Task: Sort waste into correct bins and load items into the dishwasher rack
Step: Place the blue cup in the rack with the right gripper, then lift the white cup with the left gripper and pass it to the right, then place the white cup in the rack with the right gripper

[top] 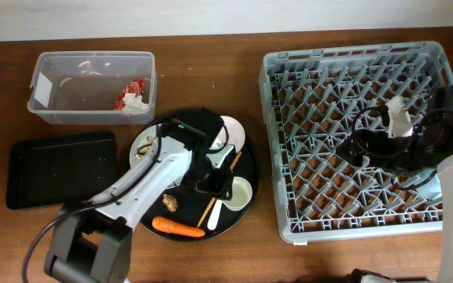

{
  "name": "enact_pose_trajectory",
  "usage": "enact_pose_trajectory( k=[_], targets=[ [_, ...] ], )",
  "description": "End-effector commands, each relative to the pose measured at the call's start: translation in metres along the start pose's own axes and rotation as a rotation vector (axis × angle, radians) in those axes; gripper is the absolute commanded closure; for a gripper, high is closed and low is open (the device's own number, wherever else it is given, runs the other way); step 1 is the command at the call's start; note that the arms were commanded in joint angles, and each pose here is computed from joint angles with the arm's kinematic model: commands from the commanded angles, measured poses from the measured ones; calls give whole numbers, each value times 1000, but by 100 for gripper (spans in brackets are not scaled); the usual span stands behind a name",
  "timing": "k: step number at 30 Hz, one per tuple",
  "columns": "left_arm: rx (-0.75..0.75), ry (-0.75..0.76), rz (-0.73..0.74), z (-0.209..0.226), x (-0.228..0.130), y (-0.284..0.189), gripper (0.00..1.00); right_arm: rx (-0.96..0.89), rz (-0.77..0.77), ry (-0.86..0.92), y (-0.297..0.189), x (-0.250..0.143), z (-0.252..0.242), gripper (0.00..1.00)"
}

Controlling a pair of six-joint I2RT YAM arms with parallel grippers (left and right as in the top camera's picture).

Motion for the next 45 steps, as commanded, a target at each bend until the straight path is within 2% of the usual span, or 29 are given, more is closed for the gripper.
enact_pose_trajectory(
  k=[1,2,3,4,6,7,8,9,10,12,14,16,18,21,23,24,27,28,30,31,33,34,35,36,38,41,43,45],
  targets=[
    [50,-57,-41,4,0,14,76,-6,9,-19,0,0,2,1],
    [60,-61,-58,5,3,12,93,-6,9,-19,0,0,2,1],
    [55,-78,-85,9,9,5,99,-33,18,-19,0,-1,0,1],
    [42,-101,-126,15,16,-9,99,-37,22,-18,0,-1,-1,2],
    [-90,-104,-253,25,30,-58,100,-38,19,-19,0,-1,-1,1],
    [-246,-61,-342,31,37,-95,100,-25,7,-24,0,1,0,1],
    [-487,56,-416,33,42,-125,100,33,-23,-54,0,4,4,1],
    [-711,192,-464,33,42,-143,100,181,-96,-157,-1,11,14,1],
    [-883,294,-506,36,43,-157,100,417,-201,-343,0,18,33,1],
    [-892,326,-509,31,45,-157,100,647,-254,-501,14,29,63,1],
    [-949,366,-478,20,42,-155,100,787,-247,-639,38,38,97,1],
    [-955,362,-469,18,41,-155,100,961,-325,-795,41,44,131,0],
    [-963,369,-445,12,40,-152,100,987,-342,-898,47,44,149,1],
    [-972,386,-406,-1,37,-146,100,990,-372,-941,46,47,153,3],
    [-976,403,-387,-9,35,-143,100,987,-387,-958,46,49,154,15],
    [-976,404,-385,-9,35,-143,100,986,-388,-960,46,49,154,18],
    [-972,404,-387,-9,36,-142,100,986,-389,-960,46,49,153,51],
    [-972,404,-388,-9,36,-142,99,986,-388,-960,46,49,154,53],
    [-907,384,-404,-6,38,-139,83,985,-374,-933,46,49,153,56],
    [-827,353,-425,-1,42,-136,80,957,-346,-890,48,50,151,56],
    [-519,155,-436,34,44,-125,79,601,-214,-681,65,57,134,58],
    [-434,96,-423,45,42,-122,79,492,-185,-630,67,58,126,58],
    [-265,-24,-383,70,34,-119,79,285,-124,-487,58,59,102,63],
    [-164,-110,-350,90,26,-119,80,133,-87,-388,42,59,80,67],
    [-138,-168,-351,106,22,-123,80,-108,-50,-240,7,56,39,67],
    [-138,-179,-357,109,22,-125,80,-523,-40,119,-39,39,-47,67],
    [-138,-178,-357,109,22,-125,80,-588,-59,223,-49,35,-79,67],
    [-138,-179,-356,109,22,-125,80,-583,4,317,-40,29,-109,66]
  ],
)
Point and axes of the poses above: each gripper's point midway between its finger pads, its own y axis out along the fingers, its own z axis along the line the jaws close on, x = y × z, the point moved 10 cm from there along -y, back along the fingers, and after that the axes turned 9 degrees about -y, right-handed, at the moved point
